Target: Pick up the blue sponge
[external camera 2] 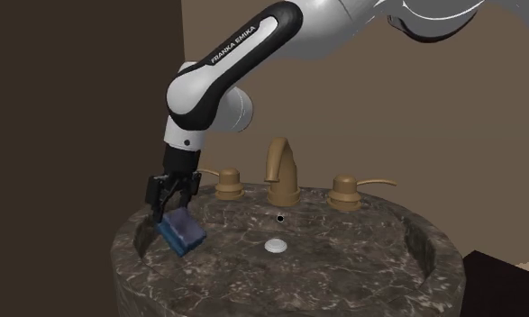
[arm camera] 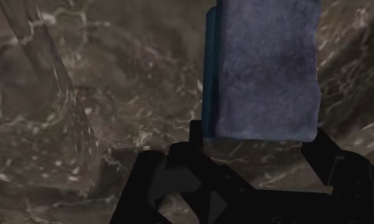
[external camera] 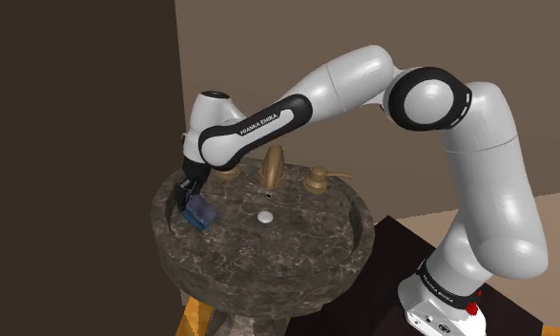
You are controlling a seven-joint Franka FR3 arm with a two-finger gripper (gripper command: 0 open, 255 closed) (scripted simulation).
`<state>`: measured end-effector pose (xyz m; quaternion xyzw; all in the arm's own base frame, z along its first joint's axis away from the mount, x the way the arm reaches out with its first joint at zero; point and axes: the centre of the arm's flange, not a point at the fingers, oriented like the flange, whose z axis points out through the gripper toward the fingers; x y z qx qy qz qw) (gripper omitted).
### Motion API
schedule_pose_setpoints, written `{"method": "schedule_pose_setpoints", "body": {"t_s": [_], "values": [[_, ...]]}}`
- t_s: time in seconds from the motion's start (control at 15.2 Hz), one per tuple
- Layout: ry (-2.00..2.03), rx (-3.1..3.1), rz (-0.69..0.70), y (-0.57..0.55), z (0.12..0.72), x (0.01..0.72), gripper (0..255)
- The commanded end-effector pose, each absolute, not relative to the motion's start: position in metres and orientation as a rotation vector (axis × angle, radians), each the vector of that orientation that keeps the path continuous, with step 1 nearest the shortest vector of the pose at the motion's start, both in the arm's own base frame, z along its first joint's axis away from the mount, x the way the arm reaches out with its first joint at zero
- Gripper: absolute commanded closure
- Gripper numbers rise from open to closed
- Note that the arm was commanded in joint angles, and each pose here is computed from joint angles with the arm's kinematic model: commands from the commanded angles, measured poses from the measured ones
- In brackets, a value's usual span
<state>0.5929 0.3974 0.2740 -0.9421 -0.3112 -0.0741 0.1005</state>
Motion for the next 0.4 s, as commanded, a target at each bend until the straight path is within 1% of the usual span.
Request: {"method": "schedule_pose_setpoints", "body": {"t_s": [0.0, 0.33], "values": [[-0.920, -2.784, -0.219, 0.397, 0.285, 0.593, 255], [-0.920, -2.784, -0.219, 0.397, 0.301, 0.593, 255]]}}
